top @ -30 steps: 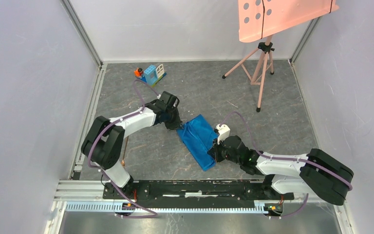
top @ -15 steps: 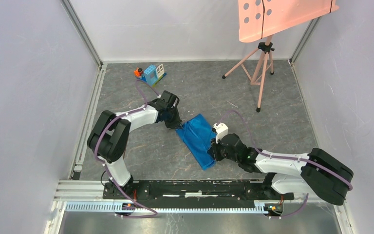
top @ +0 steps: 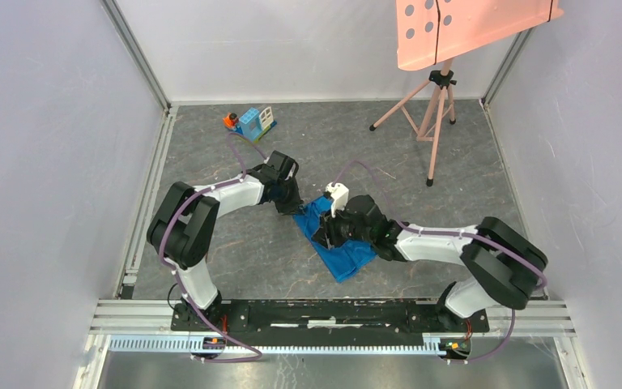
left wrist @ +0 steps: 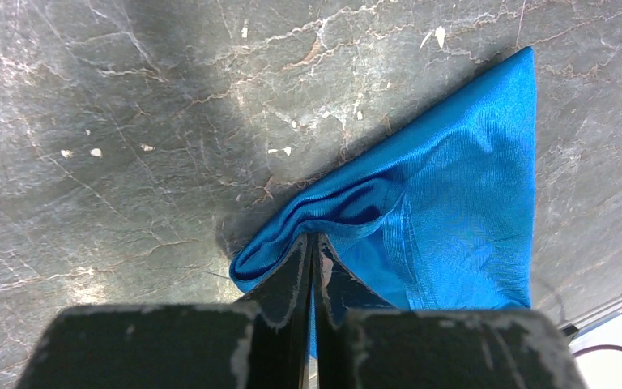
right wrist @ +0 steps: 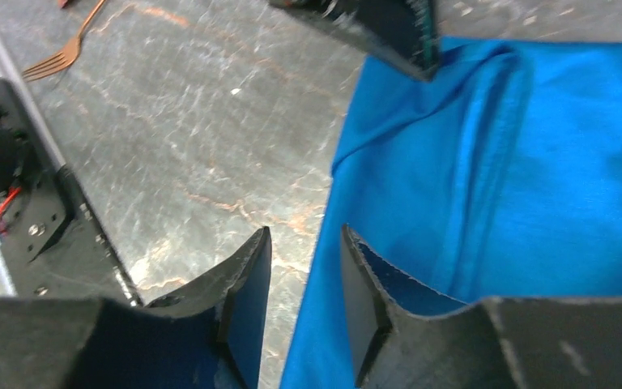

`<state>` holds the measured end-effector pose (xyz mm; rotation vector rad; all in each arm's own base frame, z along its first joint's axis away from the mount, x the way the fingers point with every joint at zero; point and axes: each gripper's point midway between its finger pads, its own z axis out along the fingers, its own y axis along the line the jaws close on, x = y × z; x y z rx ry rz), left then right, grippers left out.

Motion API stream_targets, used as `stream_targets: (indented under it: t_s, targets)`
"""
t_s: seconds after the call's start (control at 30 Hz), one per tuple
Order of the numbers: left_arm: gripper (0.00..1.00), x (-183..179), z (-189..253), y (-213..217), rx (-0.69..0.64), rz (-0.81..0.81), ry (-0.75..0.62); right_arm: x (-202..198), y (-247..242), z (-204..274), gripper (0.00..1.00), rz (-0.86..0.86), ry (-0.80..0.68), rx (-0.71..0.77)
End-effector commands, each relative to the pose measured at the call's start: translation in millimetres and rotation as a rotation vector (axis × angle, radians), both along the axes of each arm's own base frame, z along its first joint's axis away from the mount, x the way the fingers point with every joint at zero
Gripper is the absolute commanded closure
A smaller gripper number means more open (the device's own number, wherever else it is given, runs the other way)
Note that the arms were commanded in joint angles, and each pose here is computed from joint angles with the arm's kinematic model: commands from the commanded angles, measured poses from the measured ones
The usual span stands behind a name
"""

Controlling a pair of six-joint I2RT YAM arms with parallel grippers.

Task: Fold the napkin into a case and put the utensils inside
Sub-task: Fold the lower triangle-folded napkin at the center of the board, then smooth out the 2/3-rectangle-folded napkin at the center of the board.

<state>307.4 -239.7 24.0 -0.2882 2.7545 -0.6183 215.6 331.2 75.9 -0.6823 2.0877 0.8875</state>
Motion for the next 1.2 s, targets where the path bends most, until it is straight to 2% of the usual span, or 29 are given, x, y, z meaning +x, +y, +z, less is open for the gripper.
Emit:
stream_targets:
  t_s: [0.0, 0.07, 0.13, 0.23, 0.33, 0.43, 0.57, 0.77, 1.17]
  targets:
    - [0.93, 7.8, 6.1, -4.0, -0.011, -0.050, -0.045, -17.6, 34.3, 20.8, 0.61, 0.169, 0.048, 0.186]
    - [0.94, 6.7, 3.1, -3.7, -0.010, -0.050, -0.039, -18.8, 40.0, 20.7, 0.66, 0.217, 0.055, 0.229]
    - [0.96, 6.2, 0.5, -3.1, -0.009, -0.049, -0.036, -17.1, 45.9, 23.0, 0.66, 0.252, 0.058, 0.268]
    - [0.97, 4.6, -3.7, -2.2, -0.005, -0.050, -0.026, -13.8, 55.1, 20.9, 0.59, 0.314, 0.088, 0.296]
    - [0.98, 4.4, -7.9, -0.1, -0.001, -0.046, -0.020, -5.0, 56.9, 7.7, 0.48, 0.321, 0.142, 0.308]
    - [0.98, 3.1, -11.3, -0.1, 0.001, -0.047, -0.011, -2.9, 52.7, -10.6, 0.42, 0.332, 0.204, 0.285]
    - [0.98, 3.1, -15.3, 1.1, 0.005, -0.053, -0.008, -19.2, 41.6, -30.0, 0.39, 0.362, 0.280, 0.268]
    - [0.98, 3.1, -20.0, 6.4, 0.003, -0.052, 0.002, -49.9, 19.5, -34.1, 0.33, 0.366, 0.349, 0.319]
    - [0.98, 2.8, -25.4, 10.7, 0.010, -0.047, 0.013, -105.3, -29.2, -34.1, 0.32, 0.390, 0.372, 0.302]
